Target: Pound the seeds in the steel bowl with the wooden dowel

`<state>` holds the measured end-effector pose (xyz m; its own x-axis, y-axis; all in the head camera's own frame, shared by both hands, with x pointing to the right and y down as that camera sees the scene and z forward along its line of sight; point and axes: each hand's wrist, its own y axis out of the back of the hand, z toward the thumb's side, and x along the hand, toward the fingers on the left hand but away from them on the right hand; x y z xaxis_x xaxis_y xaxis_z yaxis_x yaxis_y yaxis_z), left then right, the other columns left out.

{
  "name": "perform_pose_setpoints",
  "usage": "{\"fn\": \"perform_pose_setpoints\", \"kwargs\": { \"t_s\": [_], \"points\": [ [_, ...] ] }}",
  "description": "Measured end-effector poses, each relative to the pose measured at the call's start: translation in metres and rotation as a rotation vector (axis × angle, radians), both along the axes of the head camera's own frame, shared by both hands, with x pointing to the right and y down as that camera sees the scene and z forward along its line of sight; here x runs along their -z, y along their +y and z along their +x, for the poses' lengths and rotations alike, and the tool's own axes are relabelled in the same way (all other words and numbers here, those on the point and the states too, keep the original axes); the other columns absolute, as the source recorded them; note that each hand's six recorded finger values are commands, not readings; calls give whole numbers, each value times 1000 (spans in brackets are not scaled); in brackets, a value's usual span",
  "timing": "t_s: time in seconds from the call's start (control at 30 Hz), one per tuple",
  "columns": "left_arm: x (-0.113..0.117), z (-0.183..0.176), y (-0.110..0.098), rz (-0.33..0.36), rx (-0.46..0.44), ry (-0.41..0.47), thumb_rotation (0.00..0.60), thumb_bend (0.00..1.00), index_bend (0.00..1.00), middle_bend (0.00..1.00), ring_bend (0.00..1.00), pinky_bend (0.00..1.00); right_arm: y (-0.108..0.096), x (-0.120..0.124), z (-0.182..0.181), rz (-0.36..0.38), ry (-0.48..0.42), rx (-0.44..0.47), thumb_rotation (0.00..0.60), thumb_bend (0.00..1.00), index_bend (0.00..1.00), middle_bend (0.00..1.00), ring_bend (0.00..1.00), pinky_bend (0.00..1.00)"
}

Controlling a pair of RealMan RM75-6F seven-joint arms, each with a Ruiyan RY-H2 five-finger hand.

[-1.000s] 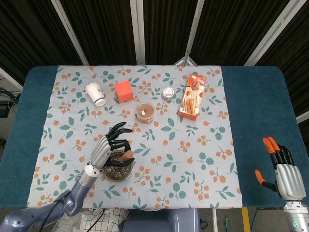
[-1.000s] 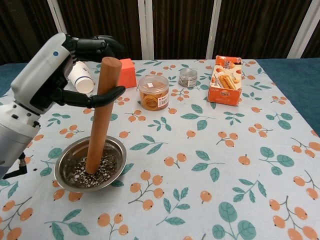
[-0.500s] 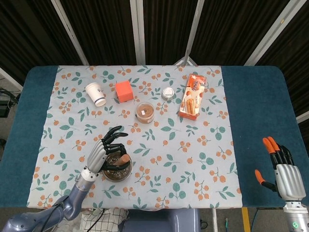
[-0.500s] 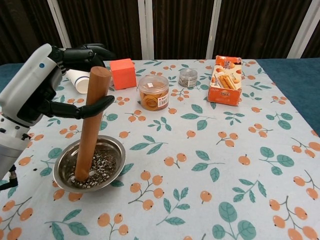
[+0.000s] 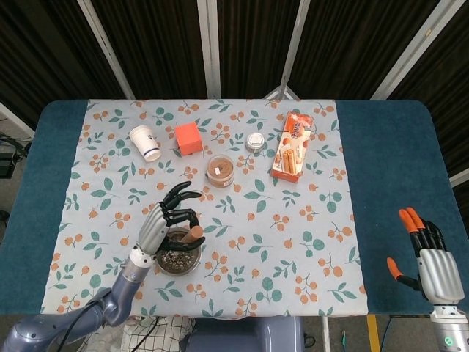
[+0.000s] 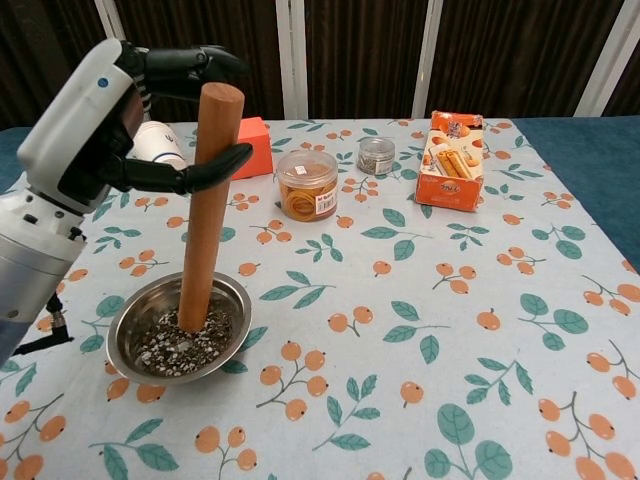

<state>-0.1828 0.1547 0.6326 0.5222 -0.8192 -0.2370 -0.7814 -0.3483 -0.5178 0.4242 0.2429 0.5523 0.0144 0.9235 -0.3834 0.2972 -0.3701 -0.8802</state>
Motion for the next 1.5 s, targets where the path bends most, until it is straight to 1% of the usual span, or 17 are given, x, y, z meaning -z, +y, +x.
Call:
{"fn": "perform_pose_setpoints", "kwargs": {
  "t_s": [0.3, 0.4, 0.63, 0.83, 0.97, 1.23, 1.37, 1.5],
  "points": [
    [-9, 4, 3, 12, -12, -18, 600, 587, 651, 728, 239, 116, 0, 0, -1, -5, -10, -3, 600, 366, 0, 0, 0, 0],
    [-10, 0, 7, 19, -6, -4, 600, 587, 651, 728, 241, 116, 0, 0, 0, -4, -13, -7, 600, 367, 0, 0, 0, 0],
    [-16, -11, 17, 6, 13, 12, 600, 588, 651, 726, 241, 116, 0, 0, -1, -6, -15, -7, 600, 366, 0, 0, 0, 0],
    [-20, -17, 19, 1, 19, 9, 600, 588, 651, 724, 241, 116, 0, -1, -1, -7, -13, -9, 600, 367, 0, 0, 0, 0],
    [-16, -14, 18, 11, 18, 30, 600, 587, 651, 723, 241, 116, 0, 0, -1, -5, -14, -9, 600, 367, 0, 0, 0, 0],
    [0, -3, 13, 48, 13, 92, 600, 588, 650, 720, 241, 116, 0, 1, -1, 0, -16, -9, 600, 366, 0, 0, 0, 0],
    [1, -3, 12, 50, 14, 77, 600, 587, 650, 720, 241, 116, 0, 1, 0, 1, -19, -9, 600, 367, 0, 0, 0, 0],
    [-5, -4, 13, 30, 15, 52, 600, 587, 650, 720, 241, 116, 0, 1, -1, 1, -20, -6, 600, 367, 0, 0, 0, 0]
  ]
}}
